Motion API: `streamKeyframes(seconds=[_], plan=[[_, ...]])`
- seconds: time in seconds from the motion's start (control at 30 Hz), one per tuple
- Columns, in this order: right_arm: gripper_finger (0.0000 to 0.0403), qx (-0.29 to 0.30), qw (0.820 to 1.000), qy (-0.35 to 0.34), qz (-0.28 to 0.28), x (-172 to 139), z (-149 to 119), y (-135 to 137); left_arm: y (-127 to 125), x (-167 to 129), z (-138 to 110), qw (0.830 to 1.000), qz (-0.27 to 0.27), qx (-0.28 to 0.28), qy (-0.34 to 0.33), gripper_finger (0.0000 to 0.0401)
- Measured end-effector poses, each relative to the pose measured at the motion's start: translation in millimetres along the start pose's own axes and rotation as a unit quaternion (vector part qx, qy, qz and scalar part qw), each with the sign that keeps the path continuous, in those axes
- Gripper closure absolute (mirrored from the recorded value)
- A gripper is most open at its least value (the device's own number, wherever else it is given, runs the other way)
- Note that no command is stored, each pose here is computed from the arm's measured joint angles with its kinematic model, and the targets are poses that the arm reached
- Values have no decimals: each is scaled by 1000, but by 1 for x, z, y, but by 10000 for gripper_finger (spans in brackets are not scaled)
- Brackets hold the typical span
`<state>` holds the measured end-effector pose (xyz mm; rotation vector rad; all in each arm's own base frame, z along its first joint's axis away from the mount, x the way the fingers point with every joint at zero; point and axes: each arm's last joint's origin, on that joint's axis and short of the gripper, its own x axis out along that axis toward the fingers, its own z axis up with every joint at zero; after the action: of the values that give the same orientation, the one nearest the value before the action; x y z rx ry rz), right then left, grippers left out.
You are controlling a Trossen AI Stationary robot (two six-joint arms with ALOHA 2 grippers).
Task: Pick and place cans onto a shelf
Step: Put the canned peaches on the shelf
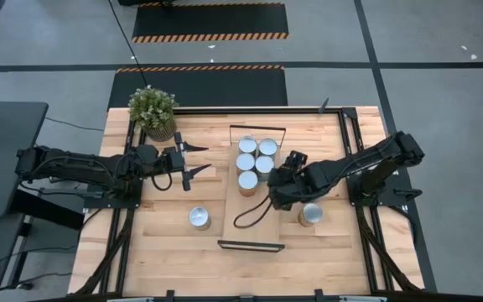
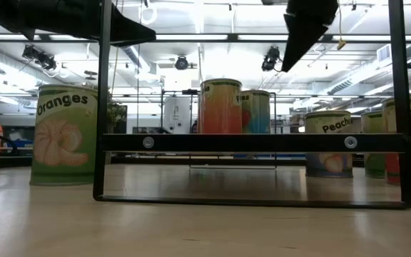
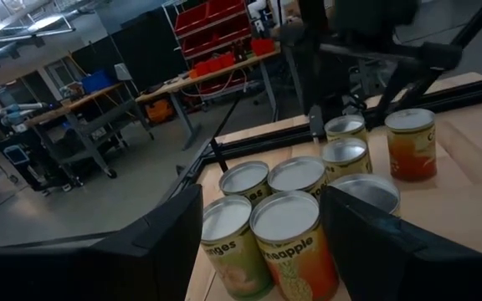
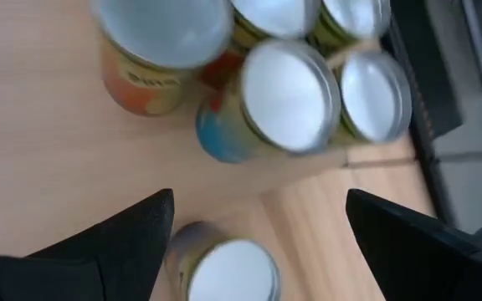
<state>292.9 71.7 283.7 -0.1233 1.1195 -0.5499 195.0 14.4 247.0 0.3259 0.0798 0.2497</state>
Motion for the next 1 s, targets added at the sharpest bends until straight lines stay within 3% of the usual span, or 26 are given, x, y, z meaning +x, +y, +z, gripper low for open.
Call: streamKeyframes(seconds=[0.33,0.57,0.83,1.0], plan=[[13,109,991,63,47,16,-27,-37,0,0,0,1000,0,0,0,156],[5,145,979,115,87,42,-32,-35,0,0,0,1000,0,0,0,156],[6,165,973,131,98,47,-30,-37,0,0,0,1000,0,0,0,156],[6,254,953,140,83,50,-28,-42,0,0,0,1000,0,0,0,156]])
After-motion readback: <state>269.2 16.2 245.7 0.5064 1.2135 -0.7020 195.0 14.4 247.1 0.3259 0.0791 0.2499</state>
